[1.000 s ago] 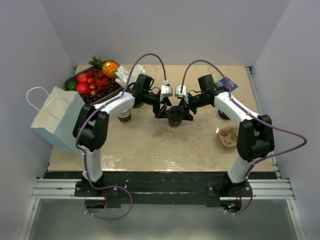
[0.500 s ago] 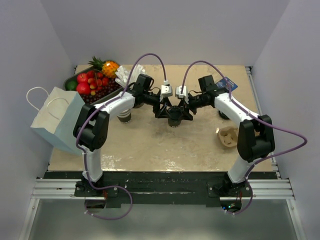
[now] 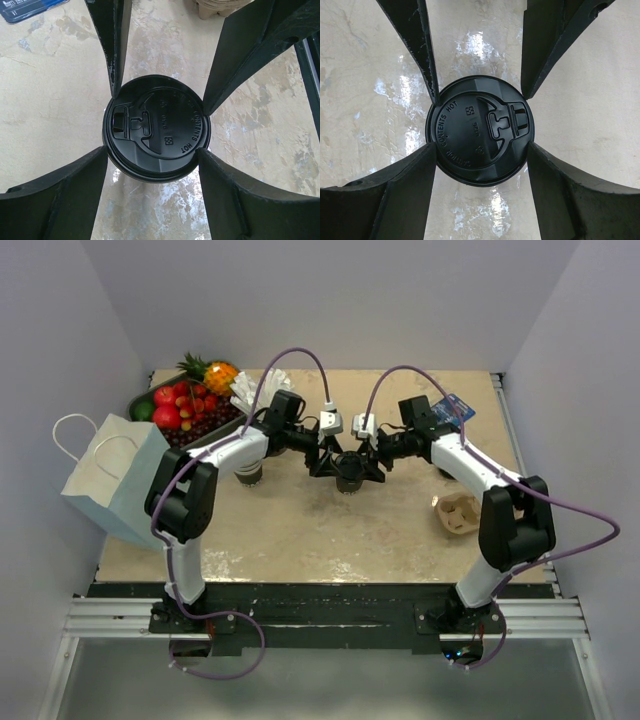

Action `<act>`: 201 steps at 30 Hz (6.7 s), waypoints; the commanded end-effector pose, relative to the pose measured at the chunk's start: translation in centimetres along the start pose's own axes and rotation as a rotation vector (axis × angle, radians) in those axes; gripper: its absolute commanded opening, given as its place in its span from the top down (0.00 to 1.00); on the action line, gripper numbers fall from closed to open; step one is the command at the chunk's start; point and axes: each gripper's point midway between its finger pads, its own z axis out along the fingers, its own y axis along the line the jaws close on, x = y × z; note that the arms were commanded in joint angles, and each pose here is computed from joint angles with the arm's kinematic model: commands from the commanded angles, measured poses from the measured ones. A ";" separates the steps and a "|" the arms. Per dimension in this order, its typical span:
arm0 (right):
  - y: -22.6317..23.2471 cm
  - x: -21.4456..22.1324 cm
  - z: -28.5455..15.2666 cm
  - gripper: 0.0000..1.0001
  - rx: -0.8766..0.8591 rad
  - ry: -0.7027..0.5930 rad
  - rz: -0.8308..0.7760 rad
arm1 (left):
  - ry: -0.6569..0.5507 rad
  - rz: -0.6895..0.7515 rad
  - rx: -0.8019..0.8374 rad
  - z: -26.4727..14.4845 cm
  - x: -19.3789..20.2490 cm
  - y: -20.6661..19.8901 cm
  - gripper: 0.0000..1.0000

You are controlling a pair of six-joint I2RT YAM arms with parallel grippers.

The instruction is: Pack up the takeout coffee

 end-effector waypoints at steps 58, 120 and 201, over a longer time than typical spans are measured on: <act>-2.3 2.5 -3.8 0.51 -0.232 -0.264 1.142 | -0.330 -0.836 -0.069 -4.9 -0.7 0.6 0.46; -2.5 4.3 -0.4 0.65 -0.172 -0.129 1.161 | -0.147 -0.731 -0.288 -2.6 3.2 3.5 0.43; -4.8 0.1 -4.8 0.36 -0.015 -0.065 0.751 | -0.096 -0.429 -0.129 -3.3 -1.8 2.3 0.22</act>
